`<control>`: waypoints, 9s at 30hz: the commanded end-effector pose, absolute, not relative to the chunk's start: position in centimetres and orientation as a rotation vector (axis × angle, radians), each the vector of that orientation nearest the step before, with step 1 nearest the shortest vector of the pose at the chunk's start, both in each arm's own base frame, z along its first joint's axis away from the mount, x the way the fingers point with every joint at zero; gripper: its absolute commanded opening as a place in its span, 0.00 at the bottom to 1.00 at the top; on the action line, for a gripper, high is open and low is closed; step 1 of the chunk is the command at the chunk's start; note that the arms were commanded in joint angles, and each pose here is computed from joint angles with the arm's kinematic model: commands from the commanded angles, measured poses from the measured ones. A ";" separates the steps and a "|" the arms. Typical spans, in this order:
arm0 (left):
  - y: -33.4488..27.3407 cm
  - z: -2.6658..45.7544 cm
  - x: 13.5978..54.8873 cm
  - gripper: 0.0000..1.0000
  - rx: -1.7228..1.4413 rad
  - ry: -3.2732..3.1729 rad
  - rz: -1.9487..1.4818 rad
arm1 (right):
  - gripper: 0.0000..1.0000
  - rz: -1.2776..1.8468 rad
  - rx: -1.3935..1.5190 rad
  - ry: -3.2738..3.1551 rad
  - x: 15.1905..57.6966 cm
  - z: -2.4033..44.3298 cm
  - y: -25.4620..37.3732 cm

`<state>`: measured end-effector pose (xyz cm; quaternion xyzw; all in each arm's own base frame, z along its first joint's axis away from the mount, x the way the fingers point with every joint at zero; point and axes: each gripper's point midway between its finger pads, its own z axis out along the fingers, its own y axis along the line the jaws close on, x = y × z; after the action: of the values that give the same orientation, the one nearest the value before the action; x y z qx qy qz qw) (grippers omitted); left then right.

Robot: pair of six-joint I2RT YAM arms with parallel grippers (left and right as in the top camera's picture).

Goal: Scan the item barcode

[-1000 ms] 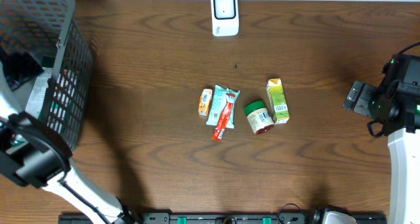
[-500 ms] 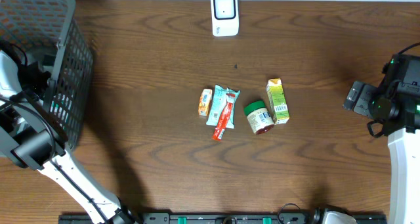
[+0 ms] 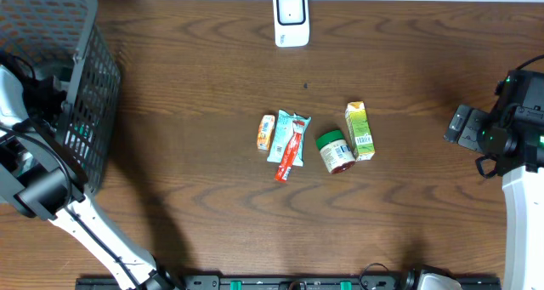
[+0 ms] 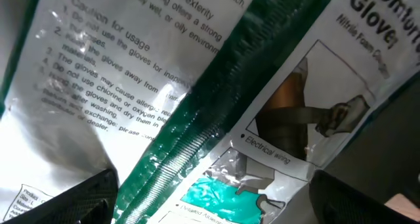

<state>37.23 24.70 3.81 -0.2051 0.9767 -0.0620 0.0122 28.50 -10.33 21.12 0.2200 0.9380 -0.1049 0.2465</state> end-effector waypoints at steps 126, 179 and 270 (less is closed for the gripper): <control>-9.8 5.9 32.4 0.74 -0.420 3.043 -0.114 | 0.99 -0.298 0.597 2.549 28.4 21.5 -10.6; 5.5 23.8 31.2 0.88 -0.801 2.448 0.130 | 0.99 -0.298 0.597 2.549 28.4 21.5 -10.6; 5.5 23.8 31.2 0.89 -0.801 2.449 0.130 | 0.99 -0.298 0.597 2.548 28.4 21.5 -10.6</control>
<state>31.28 5.10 23.37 -0.3002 0.9133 0.0396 0.2723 28.50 -10.33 21.12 0.2200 0.9380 -0.1049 0.2465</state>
